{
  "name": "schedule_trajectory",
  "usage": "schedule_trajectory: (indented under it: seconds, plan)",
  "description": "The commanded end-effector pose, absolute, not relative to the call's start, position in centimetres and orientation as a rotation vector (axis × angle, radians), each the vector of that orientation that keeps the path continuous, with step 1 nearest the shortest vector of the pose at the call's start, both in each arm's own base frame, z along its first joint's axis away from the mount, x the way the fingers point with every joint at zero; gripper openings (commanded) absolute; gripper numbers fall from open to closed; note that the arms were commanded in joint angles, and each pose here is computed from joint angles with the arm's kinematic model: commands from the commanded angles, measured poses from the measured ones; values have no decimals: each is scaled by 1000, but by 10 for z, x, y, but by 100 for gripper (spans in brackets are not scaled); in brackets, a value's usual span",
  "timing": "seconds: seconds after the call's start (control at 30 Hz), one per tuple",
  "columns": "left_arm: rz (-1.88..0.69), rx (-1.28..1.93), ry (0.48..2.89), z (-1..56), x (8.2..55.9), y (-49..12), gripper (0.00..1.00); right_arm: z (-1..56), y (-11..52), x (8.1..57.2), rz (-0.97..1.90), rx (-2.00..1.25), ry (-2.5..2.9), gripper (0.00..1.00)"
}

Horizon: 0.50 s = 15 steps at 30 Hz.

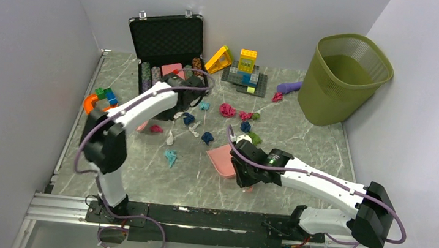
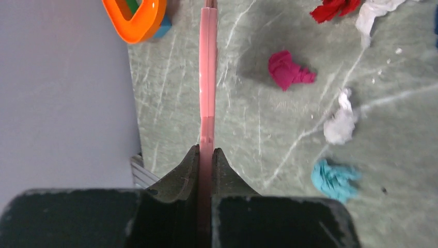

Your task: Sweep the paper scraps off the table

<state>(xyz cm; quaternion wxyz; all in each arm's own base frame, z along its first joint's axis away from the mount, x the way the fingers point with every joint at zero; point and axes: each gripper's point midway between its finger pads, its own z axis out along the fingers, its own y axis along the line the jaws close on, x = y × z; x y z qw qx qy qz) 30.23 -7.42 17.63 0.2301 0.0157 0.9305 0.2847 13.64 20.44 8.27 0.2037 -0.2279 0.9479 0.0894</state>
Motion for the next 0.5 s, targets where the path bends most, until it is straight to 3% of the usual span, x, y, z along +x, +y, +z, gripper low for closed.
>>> schedule_trajectory:
  seconds: [0.0,0.17,0.37,0.47]
  plan:
    - [929,171,2506,164,334,-81,0,98,206,138,255,-650,2623,0]
    - [555,409,2694,117,334,-148,0,107,202,143,230,-627,2597,0]
    - [200,446,2685,161,306,-187,0,113,200,144,246,-601,2569,0]
    - [165,436,2668,188,295,-181,0,113,199,145,233,-603,2574,0]
